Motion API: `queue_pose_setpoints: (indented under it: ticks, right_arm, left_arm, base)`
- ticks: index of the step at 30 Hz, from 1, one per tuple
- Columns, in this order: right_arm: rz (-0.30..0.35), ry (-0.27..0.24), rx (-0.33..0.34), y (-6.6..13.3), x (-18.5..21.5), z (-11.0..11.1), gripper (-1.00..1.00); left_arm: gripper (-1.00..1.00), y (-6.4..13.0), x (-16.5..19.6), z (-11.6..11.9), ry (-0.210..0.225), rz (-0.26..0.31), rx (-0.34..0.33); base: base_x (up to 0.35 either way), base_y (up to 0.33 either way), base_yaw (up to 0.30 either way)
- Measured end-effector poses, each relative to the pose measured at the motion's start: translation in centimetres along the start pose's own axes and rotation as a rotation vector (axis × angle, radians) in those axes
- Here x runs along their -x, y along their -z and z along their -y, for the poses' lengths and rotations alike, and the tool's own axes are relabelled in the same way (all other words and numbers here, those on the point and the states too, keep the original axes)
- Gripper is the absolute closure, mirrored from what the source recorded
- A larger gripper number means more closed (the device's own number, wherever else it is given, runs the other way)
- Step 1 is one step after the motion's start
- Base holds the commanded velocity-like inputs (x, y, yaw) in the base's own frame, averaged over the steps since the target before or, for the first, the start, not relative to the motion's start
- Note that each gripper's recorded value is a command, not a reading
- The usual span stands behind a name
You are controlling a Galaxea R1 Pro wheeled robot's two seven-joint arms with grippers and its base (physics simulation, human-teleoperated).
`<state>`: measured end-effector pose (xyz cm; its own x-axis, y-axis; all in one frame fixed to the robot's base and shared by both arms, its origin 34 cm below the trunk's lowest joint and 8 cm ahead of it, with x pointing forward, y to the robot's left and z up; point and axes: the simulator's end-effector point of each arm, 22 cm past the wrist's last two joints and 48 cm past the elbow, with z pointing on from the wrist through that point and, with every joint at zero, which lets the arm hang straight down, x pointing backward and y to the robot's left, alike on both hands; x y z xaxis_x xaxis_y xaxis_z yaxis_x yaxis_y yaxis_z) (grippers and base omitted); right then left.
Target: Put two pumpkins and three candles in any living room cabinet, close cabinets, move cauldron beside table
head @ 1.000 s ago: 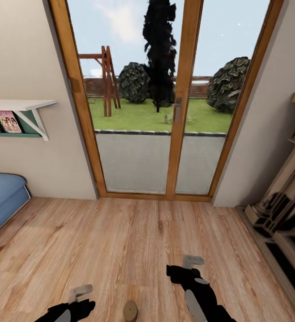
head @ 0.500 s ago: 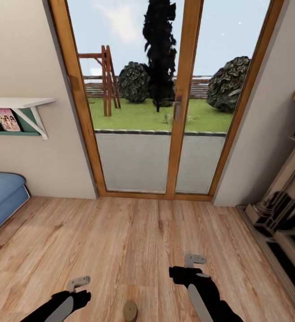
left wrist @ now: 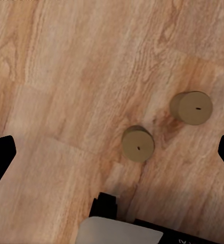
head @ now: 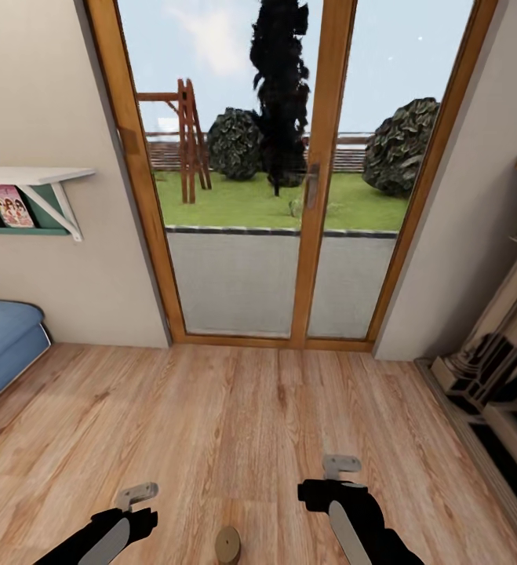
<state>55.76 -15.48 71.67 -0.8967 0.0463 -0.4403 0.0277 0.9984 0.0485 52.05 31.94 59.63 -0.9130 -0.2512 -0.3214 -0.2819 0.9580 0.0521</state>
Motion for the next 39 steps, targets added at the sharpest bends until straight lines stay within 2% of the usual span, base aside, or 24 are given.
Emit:
queue_pose_setpoints:
  ticks: [5,10,14,20,27,33,39]
  right_arm:
    - [0.042,0.002,0.021,0.3,1.3,-0.8,-1.0]
    - [0.198,-0.021,0.074,3.9,6.5,-2.1,-1.0]
    - [0.237,-0.03,0.095,4.9,7.0,-2.6,-1.0]
    - [0.242,-0.023,0.108,4.5,6.6,-3.1,-1.0]
    - [0.176,0.01,0.107,3.3,4.7,-3.1,-1.0]
    - [0.165,0.015,0.106,2.4,4.0,-3.1,-1.0]
    - [0.164,0.016,0.107,1.5,3.5,-3.1,-1.0]
  left_arm:
    - [-1.0,-0.6,-0.3,0.7,-0.006,-0.001,-0.011]
    - [-1.0,-1.2,-1.1,2.6,-0.008,-0.008,-0.037]
    - [-1.0,-1.6,-1.6,4.2,-0.008,-0.014,-0.057]
    - [-1.0,-2.4,-2.1,4.8,-0.003,-0.019,-0.068]
    - [-1.0,-3.4,-2.7,5.1,0.002,-0.026,-0.071]
    - [-1.0,-5.0,-4.3,3.4,0.0,-0.055,-0.031]
    - [-1.0,-6.1,-5.1,3.3,-0.003,-0.063,-0.039]
  base:
    - [0.0,0.0,0.0]
    - [0.0,0.0,0.0]
    - [0.0,0.0,0.0]
    - [0.0,0.0,0.0]
    - [0.0,0.0,0.0]
    - [0.0,0.0,0.0]
    - [0.0,0.0,0.0]
